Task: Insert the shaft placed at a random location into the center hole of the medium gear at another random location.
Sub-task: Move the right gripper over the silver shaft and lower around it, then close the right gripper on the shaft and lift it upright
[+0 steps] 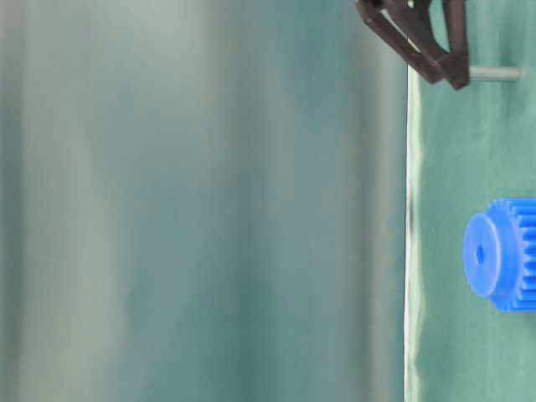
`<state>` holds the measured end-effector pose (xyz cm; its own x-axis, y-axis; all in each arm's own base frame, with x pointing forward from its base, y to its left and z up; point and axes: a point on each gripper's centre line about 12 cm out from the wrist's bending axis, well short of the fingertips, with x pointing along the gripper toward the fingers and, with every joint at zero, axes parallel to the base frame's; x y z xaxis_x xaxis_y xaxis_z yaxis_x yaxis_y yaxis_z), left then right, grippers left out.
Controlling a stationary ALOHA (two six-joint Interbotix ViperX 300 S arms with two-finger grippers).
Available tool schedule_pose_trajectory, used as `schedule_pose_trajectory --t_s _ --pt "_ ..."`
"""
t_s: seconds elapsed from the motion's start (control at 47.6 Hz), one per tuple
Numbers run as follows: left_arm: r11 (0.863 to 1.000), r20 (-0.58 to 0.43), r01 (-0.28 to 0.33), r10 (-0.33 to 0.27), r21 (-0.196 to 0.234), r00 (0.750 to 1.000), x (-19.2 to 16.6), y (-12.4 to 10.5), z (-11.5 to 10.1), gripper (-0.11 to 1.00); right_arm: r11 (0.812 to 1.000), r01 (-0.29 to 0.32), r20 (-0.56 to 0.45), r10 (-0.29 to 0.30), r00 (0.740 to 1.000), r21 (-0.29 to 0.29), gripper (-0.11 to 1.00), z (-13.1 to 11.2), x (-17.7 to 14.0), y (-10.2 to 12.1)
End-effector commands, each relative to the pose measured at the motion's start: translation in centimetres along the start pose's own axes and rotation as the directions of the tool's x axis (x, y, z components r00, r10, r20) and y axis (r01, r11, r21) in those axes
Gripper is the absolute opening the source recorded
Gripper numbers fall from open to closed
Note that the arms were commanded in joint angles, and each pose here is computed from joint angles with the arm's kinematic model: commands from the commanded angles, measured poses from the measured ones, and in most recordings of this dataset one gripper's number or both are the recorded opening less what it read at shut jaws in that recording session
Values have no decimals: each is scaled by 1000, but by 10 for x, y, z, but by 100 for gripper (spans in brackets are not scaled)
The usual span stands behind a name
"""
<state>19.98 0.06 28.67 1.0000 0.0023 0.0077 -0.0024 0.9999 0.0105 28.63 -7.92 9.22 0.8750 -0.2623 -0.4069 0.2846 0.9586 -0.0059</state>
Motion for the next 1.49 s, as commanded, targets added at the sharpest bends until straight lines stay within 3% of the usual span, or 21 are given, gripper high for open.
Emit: schedule_pose_trajectory --t_s 0.0,0.21,0.357,0.42,0.546,0.609,0.924,1.469 --pt "1000 14 -4 4 5 1000 3 1 6 0 1000 16 32 -16 999 0 80 7 5 -4" --pt "1000 6 -6 6 5 1000 3 1 5 0 1000 17 21 -17 1000 0 77 4 3 -4" --pt "1000 1 -6 6 5 1000 3 1 5 0 1000 17 17 -17 1000 0 69 4 3 -4" --pt "1000 1 -6 6 3 1000 3 1 5 0 1000 11 8 -11 1000 -7 58 3 3 -4" --pt "1000 0 -6 6 2 1000 3 1 5 0 1000 5 -14 -5 1000 -12 24 1 3 -3" --pt "1000 1 -5 5 3 1000 3 1 5 0 1000 4 -18 -4 1000 -14 14 0 3 -3" --pt "1000 6 -6 6 -2 1000 2 1 6 0 1000 3 8 -3 1000 -16 14 8 3 -3" --pt "1000 5 -7 7 -2 1000 2 2 6 0 1000 -20 51 21 998 -15 14 79 -31 3"
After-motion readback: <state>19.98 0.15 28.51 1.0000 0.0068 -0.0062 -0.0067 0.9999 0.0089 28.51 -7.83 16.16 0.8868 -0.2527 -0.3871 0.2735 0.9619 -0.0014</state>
